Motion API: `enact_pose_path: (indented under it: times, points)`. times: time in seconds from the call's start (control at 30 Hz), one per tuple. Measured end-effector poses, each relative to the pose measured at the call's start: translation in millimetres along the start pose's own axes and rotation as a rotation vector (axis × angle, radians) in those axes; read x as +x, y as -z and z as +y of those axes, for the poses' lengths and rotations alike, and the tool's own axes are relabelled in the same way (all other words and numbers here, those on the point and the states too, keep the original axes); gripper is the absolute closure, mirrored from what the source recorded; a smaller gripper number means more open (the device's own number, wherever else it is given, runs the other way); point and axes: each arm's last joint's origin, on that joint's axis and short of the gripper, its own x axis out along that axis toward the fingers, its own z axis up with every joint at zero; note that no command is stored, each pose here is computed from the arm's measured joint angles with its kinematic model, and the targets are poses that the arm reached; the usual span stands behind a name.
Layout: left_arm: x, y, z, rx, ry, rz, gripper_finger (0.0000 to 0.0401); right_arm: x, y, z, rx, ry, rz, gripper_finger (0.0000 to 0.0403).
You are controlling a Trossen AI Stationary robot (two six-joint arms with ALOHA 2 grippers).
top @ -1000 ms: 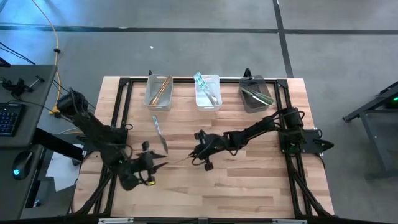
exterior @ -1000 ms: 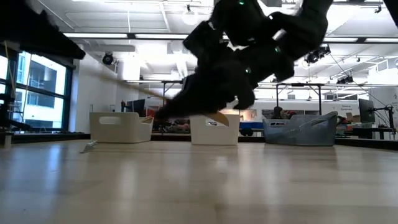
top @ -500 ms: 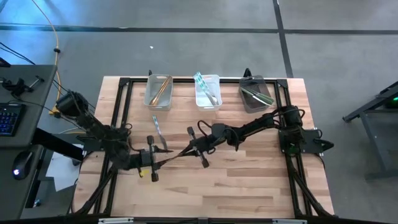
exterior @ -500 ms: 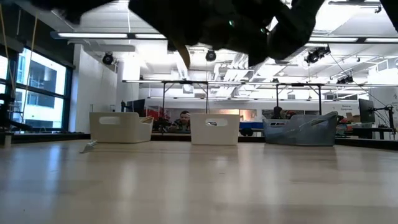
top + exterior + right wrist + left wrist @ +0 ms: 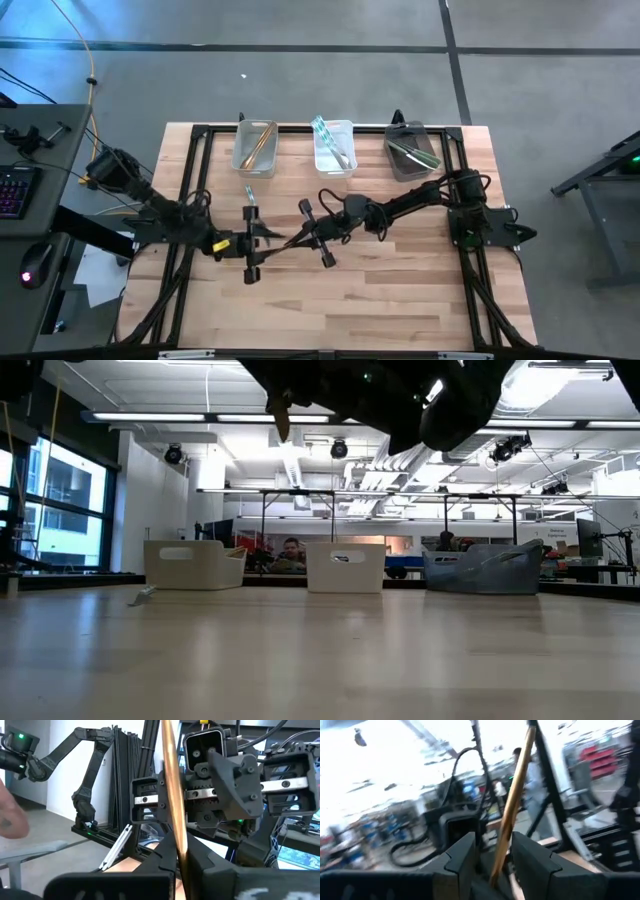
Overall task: Sort silverware by color (type)
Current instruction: Put the gold table knife into the gray bin
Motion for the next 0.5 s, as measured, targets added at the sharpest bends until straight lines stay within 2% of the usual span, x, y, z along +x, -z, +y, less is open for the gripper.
enact_pose_path:
  times: [0.2, 0.37, 0.5]
  points:
    - [7, 4, 7, -0.012, 0.135, -0.077, 0.0281, -1, -1, -3, -0.005, 0.011, -0.006, 0.0403]
    - [10, 5, 13, -0.008, 0.127, -0.092, 0.0285, -3, 0, -8, -0.006, 0.027, -0.002, 0.0403]
    - [11, 4, 17, 0.026, 0.115, -0.125, 0.0325, -4, 1, -10, -0.006, 0.034, 0.0, 0.0403]
